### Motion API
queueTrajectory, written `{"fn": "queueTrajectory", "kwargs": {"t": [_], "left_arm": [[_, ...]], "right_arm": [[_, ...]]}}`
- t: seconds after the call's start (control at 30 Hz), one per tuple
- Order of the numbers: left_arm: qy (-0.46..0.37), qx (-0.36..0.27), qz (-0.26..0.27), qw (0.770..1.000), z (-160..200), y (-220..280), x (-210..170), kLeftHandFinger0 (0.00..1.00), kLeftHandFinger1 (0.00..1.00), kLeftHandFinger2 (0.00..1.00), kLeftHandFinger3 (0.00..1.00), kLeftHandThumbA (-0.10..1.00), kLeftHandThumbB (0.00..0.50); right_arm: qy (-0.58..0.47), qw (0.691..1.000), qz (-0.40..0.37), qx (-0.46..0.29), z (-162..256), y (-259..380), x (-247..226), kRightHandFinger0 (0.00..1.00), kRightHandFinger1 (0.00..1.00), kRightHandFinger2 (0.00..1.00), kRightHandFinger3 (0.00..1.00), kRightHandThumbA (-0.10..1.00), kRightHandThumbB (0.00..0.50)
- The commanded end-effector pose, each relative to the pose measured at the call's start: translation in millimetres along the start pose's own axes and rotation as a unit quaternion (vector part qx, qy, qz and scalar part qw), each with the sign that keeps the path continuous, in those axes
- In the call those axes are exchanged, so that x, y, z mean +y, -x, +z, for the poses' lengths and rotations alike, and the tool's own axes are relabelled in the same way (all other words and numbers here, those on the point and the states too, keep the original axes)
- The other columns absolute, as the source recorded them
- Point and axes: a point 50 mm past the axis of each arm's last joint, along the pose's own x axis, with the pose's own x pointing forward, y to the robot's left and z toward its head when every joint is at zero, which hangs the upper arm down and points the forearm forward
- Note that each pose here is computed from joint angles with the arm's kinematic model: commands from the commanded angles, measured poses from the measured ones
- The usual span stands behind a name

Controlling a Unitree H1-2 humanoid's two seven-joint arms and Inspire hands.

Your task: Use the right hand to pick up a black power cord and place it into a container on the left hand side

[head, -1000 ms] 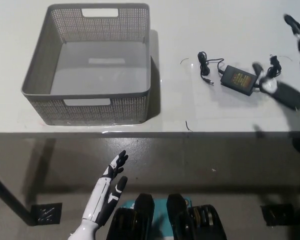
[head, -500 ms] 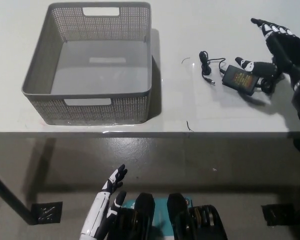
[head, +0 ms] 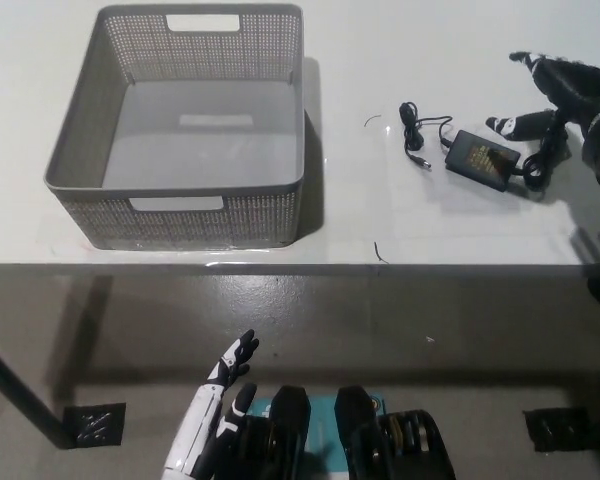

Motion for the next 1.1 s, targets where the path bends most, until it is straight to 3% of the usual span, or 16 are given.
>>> {"fn": "queueTrajectory", "kwargs": {"t": [0.0, 0.13, 0.33, 0.67, 1.07], "left_arm": [[-0.003, -0.025, -0.002, 1.0, 11.2, -7.3, 1.6, 1.0, 1.0, 1.0, 1.0, 1.0, 0.013], [0.001, -0.026, -0.002, 1.0, 11.5, -7.6, 1.8, 1.0, 1.0, 1.0, 1.0, 1.0, 0.001], [0.0, -0.025, -0.003, 1.0, 11.4, -10.7, 2.3, 1.0, 1.0, 1.0, 1.0, 1.0, 0.002], [0.004, -0.025, 0.0, 1.0, 10.7, -15.4, 2.3, 1.0, 1.0, 1.0, 1.0, 1.0, 0.015], [0.005, -0.033, 0.0, 0.999, 11.8, -21.2, 2.3, 1.0, 1.0, 1.0, 1.0, 1.0, 0.017]], "right_arm": [[-0.01, 1.0, -0.013, -0.003, 7.9, -3.0, -44.0, 1.0, 1.0, 1.0, 1.0, 0.75, 0.5], [-0.028, 1.0, -0.003, -0.009, 6.3, -3.7, -40.9, 1.0, 1.0, 1.0, 1.0, 0.79, 0.5], [-0.082, 0.996, 0.026, -0.028, 8.1, -2.2, -37.7, 1.0, 1.0, 1.0, 1.0, 0.75, 0.5], [-0.135, 0.988, 0.047, -0.062, 12.6, -0.6, -45.7, 1.0, 1.0, 1.0, 1.0, 0.79, 0.5], [-0.138, 0.986, 0.068, -0.069, 26.6, -18.2, -35.1, 1.0, 1.0, 1.0, 1.0, 0.78, 0.5]]}}
